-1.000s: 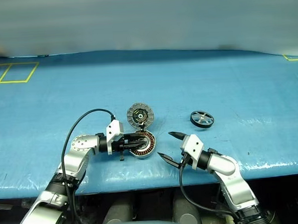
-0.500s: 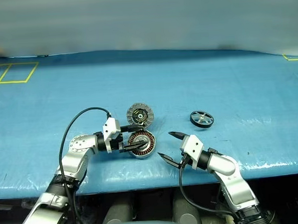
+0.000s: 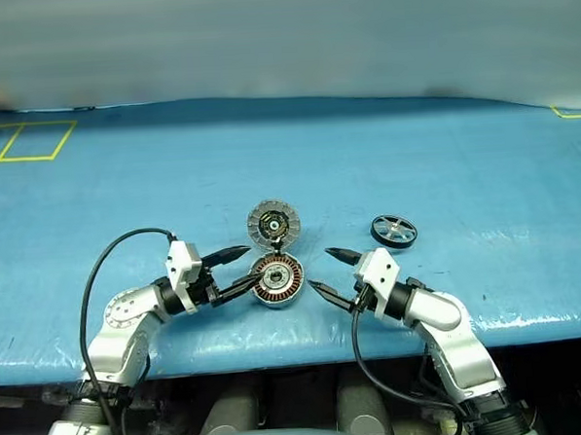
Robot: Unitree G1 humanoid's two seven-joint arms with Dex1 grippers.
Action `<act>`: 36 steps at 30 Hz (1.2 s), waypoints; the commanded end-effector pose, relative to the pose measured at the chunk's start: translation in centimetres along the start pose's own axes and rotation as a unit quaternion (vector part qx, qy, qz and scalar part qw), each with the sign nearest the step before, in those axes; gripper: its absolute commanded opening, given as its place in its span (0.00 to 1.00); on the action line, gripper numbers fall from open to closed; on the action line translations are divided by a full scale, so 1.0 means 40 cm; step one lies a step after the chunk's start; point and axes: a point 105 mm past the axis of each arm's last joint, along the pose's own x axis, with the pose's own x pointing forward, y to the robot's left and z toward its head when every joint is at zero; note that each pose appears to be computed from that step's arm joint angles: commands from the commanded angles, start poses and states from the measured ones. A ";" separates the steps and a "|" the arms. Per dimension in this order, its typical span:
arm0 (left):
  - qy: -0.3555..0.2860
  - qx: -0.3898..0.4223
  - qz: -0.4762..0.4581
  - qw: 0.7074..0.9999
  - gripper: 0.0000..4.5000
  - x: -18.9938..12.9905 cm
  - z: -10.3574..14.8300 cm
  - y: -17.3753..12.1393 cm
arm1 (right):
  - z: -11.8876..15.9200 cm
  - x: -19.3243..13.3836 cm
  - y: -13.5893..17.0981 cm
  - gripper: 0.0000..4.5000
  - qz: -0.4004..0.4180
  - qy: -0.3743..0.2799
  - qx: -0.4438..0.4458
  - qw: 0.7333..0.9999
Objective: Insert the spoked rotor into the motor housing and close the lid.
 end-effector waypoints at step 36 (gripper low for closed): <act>-0.007 0.009 0.060 0.998 0.74 -0.044 -0.014 0.002 | 0.006 0.203 0.060 0.00 0.093 0.026 -0.072 0.993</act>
